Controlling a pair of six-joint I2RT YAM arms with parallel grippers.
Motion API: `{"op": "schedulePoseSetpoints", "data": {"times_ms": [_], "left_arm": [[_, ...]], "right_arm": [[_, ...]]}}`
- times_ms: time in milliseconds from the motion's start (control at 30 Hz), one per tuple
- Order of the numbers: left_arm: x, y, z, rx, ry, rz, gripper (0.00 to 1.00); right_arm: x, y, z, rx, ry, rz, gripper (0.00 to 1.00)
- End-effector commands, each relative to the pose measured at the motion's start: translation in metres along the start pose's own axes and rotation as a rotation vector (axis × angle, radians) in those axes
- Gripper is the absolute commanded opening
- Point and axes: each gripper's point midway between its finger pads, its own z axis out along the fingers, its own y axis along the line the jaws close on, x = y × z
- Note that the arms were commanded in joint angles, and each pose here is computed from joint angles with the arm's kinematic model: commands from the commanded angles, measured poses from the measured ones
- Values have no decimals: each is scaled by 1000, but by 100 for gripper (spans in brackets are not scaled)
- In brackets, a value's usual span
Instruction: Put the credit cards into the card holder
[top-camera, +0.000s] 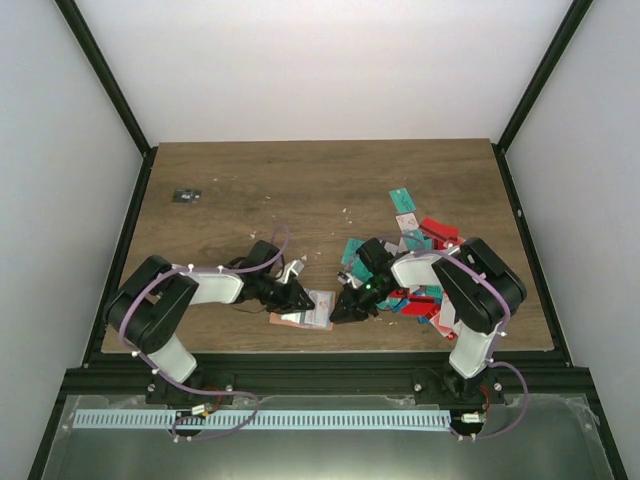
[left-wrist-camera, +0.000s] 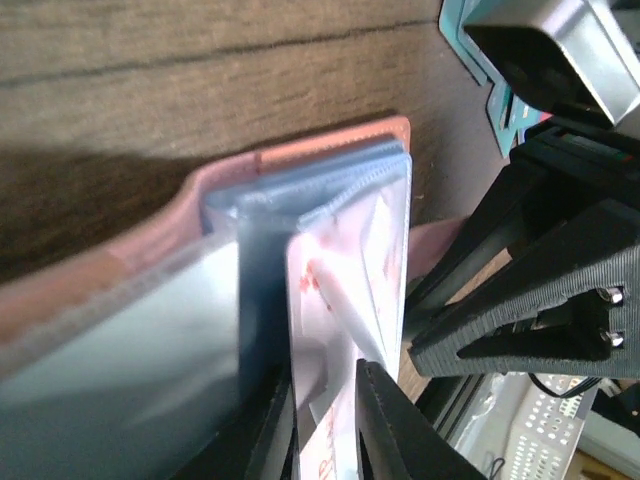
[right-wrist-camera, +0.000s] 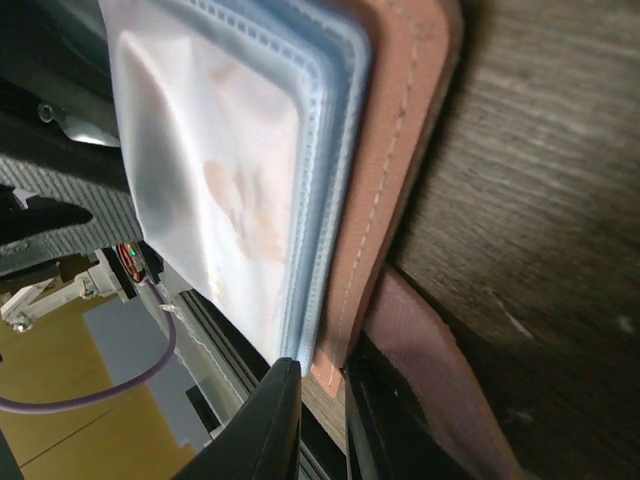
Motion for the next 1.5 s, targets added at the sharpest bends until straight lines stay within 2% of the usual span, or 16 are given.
{"op": "schedulePoseSetpoints", "data": {"times_ms": [0,233,400,500,633,867,967,1267,1467], "left_arm": [[17,5,-8,-80,51,-11,23],[17,-6,-28,-129,22,14,43],[21,-11,-43,-176,20,25,57],[20,-16,-53,-206,8,46,65],[15,-18,-65,-268,-13,69,67],[-2,-22,-74,-336,-46,111,56],[-4,-18,-72,-354,-45,123,47],[-8,-6,-55,-337,-21,145,23],[-9,-5,-40,-293,24,160,9]], "right_arm": [[-10,-15,-2,111,-49,-27,16],[-11,-5,-12,122,-70,-70,19],[-10,5,-19,110,-82,-96,27],[-10,12,-24,106,-92,-109,34],[-12,24,-31,96,-106,-128,50],[-19,50,-44,56,-148,-128,62],[-20,57,-47,29,-168,-118,64],[-24,47,-41,32,-193,-75,62],[-25,38,-29,15,-157,-66,57]]}}
